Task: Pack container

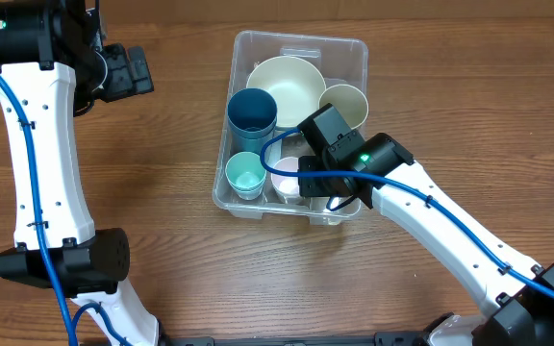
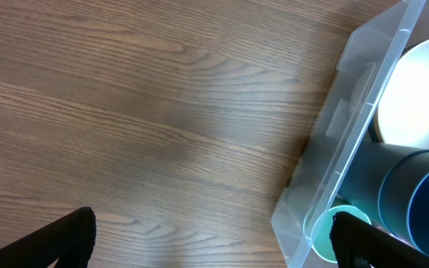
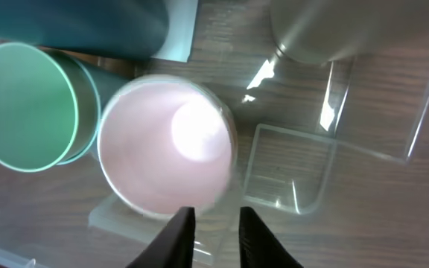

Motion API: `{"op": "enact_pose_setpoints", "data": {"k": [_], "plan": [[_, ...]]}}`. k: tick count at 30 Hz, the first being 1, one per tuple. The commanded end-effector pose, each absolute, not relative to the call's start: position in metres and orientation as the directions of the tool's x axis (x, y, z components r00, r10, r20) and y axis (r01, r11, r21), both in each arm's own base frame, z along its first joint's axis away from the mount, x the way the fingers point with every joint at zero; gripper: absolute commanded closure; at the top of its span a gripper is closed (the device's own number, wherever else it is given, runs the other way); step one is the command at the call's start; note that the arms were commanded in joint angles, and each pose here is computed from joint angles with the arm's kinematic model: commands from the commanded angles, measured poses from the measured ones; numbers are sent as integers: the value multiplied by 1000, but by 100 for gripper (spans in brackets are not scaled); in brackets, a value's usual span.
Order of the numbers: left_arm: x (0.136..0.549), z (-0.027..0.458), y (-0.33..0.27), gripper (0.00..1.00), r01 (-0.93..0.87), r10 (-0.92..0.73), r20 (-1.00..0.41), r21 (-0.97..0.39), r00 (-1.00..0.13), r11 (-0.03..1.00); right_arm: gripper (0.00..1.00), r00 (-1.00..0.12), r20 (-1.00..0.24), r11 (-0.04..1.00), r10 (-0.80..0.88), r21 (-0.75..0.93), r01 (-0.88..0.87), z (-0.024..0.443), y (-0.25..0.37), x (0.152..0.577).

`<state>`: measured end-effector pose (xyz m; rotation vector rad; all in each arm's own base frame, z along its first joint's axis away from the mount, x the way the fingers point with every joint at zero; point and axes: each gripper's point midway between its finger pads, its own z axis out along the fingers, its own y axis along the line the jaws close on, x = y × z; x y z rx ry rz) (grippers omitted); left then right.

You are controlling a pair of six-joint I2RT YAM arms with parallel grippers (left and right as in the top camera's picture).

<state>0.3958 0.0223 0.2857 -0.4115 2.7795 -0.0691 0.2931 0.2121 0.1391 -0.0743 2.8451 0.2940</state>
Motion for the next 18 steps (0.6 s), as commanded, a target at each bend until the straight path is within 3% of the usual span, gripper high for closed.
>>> {"op": "enact_pose_setpoints", "data": {"k": [1,4,9,18], "plan": [[395,289,22,0,-255,-268,-326,-85,-906,963,70,-937,-349,973,-3,216,-84,163,211,297],[395,289,22,0,-255,-268,-326,-85,-906,963,55,-910,-414,962,34,259,-82,194,203,297],[395,289,22,0,-254,-268,-327,-86,-906,963,48,-854,-499,949,145,314,-22,240,163,294],[395,289,22,0,-255,-268,-326,-85,-906,963,31,-576,-622,845,530,338,414,294,-6,291]]}}
